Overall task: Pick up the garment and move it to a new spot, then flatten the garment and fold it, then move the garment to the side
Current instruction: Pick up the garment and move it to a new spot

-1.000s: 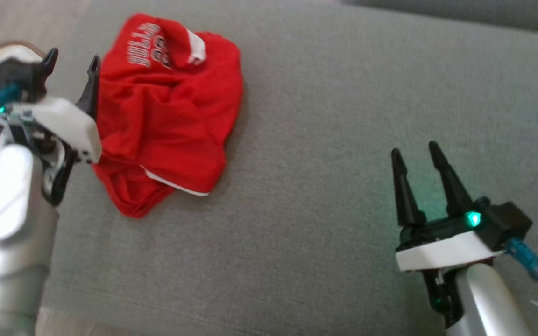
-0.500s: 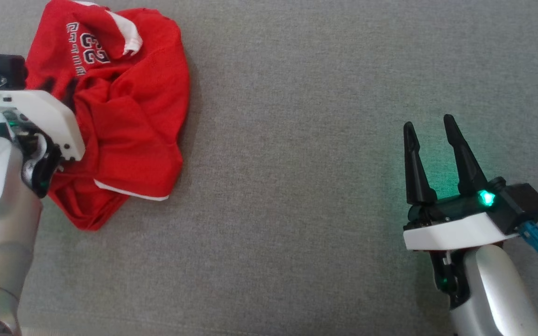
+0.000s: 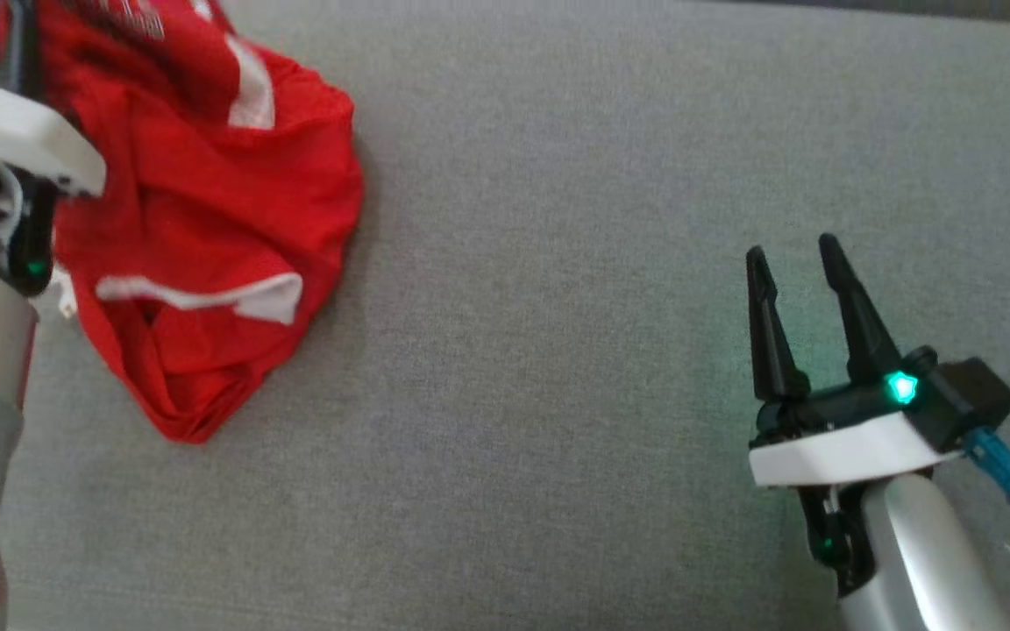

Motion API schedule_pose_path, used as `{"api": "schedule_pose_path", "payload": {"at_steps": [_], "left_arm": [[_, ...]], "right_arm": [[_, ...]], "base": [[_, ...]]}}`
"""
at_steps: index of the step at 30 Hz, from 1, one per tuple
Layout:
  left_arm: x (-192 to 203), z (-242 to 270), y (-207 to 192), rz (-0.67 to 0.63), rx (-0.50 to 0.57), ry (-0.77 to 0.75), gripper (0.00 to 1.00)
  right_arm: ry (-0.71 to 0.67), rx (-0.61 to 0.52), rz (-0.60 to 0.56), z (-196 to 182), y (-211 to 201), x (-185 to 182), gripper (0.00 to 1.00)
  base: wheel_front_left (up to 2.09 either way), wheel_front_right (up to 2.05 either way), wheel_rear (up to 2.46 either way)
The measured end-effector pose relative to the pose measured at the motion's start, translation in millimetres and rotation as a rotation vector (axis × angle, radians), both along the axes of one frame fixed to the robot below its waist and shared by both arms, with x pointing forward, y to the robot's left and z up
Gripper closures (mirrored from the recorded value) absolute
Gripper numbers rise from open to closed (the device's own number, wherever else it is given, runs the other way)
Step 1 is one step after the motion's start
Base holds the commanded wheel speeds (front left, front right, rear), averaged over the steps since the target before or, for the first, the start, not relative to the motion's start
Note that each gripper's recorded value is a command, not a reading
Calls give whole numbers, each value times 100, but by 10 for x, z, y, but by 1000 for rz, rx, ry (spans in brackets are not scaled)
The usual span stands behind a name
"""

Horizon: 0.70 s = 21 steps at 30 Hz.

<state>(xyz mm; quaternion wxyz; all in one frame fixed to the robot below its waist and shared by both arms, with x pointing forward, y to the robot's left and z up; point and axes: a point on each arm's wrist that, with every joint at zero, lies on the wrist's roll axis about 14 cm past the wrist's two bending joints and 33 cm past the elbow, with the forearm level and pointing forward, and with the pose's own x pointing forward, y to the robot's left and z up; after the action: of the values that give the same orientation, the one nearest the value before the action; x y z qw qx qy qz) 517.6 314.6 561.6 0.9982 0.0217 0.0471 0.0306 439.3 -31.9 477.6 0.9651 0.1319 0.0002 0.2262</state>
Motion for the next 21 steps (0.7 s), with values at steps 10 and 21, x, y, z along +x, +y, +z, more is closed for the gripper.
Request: {"api": "schedule_pose_path", "payload": {"at_steps": [10, 21], "left_arm": [[-192, 1224, -262, -69, 49, -358, 100], [-356, 1447, -973, -229, 46, -407, 100]], "right_arm": [[-22, 21, 28, 187, 73, -234, 0], [-58, 39, -10, 364, -63, -315, 0]], "base": [[0, 0, 0], [0, 0, 0]]}}
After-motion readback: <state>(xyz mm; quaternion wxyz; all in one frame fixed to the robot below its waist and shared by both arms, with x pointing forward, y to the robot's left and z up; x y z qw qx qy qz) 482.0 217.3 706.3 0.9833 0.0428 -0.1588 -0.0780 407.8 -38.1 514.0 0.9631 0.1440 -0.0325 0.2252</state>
